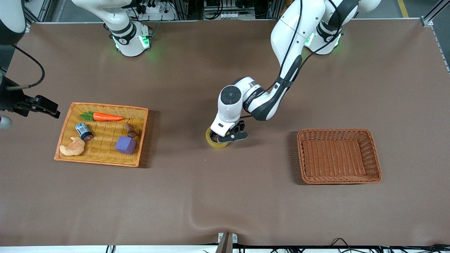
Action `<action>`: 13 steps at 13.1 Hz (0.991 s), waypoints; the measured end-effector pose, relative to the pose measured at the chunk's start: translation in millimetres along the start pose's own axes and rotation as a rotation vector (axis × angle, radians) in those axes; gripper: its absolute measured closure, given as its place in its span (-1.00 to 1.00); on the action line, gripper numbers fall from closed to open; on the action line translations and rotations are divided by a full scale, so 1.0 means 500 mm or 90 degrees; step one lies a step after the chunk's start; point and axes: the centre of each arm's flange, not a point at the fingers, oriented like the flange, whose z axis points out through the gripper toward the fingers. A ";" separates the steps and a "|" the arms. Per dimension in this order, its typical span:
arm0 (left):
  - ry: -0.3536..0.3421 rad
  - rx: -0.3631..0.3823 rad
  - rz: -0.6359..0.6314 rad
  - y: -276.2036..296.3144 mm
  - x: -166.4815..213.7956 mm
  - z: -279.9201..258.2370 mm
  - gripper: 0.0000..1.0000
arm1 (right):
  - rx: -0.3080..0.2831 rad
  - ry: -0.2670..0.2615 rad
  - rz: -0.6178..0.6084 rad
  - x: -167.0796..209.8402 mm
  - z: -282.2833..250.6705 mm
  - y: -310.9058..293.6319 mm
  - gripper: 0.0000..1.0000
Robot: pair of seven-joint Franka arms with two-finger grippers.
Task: Transfer tape with both arms
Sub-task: 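Grasp the tape with the left gripper while the right gripper withdraws, then carry the tape with the left gripper over the brown basket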
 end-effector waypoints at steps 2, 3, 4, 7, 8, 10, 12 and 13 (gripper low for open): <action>0.009 0.011 0.014 -0.001 -0.001 0.002 0.12 | -0.001 -0.004 0.000 0.009 0.010 -0.001 -1.00; 0.010 0.011 0.016 -0.001 -0.001 0.002 0.37 | -0.001 -0.003 0.000 0.010 0.009 0.000 -1.00; 0.010 0.014 0.016 -0.002 -0.001 0.001 0.57 | -0.001 -0.002 0.000 0.009 0.005 0.000 -1.00; 0.002 0.032 0.014 -0.003 0.004 -0.009 0.56 | 0.000 0.005 -0.001 0.009 -0.008 0.000 -1.00; 0.002 0.036 0.011 -0.002 0.009 -0.023 0.56 | 0.000 0.006 -0.001 0.009 -0.011 0.001 -1.00; 0.011 0.033 0.002 -0.001 0.028 -0.071 0.56 | 0.000 0.007 -0.001 0.009 -0.012 0.001 -1.00; 0.027 0.021 -0.017 -0.013 0.068 -0.143 0.56 | 0.000 0.009 -0.003 0.009 -0.015 -0.001 -1.00; 0.033 0.019 -0.031 -0.030 0.096 -0.180 0.56 | 0.000 0.010 -0.005 0.009 -0.017 -0.004 -1.00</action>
